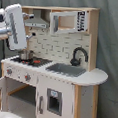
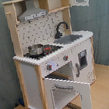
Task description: Play with the kitchen
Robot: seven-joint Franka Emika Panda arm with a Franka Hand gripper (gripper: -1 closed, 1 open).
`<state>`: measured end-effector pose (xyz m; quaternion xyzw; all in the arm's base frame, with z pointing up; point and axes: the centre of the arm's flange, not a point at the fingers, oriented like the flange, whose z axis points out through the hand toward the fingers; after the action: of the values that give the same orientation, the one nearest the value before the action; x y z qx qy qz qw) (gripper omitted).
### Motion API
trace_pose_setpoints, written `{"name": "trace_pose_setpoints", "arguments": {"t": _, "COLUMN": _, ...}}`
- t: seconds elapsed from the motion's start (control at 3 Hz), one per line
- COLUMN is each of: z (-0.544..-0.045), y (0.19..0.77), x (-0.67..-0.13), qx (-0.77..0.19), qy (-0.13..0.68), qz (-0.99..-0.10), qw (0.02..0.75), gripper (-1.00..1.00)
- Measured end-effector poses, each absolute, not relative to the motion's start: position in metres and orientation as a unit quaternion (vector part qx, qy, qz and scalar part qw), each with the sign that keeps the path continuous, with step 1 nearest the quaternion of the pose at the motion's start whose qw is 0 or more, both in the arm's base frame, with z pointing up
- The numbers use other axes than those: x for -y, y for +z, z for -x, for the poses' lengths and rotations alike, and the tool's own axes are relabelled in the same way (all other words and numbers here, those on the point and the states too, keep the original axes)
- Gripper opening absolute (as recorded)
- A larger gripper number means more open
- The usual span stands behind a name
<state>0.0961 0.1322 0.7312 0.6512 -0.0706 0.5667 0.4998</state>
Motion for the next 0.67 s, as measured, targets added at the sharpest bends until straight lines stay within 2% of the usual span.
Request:
{"name": "trace_pose_setpoints", "arguments": {"t": 0.33, "z": -0.0985, "y": 0.7307, "x": -0.1307, "qx": 0.067, "qy": 0.569, "qz": -0.652, "qw": 0.496, "gripper": -1.0}}
{"name": "trace_pose_setpoints", "arguments": {"t": 0.67, "z": -0.1069, "y": 0.7313, "x": -0.1249, "qx": 0.047, "qy": 0.583, "qz": -0.655, "qw": 0.478, "gripper": -1.0}}
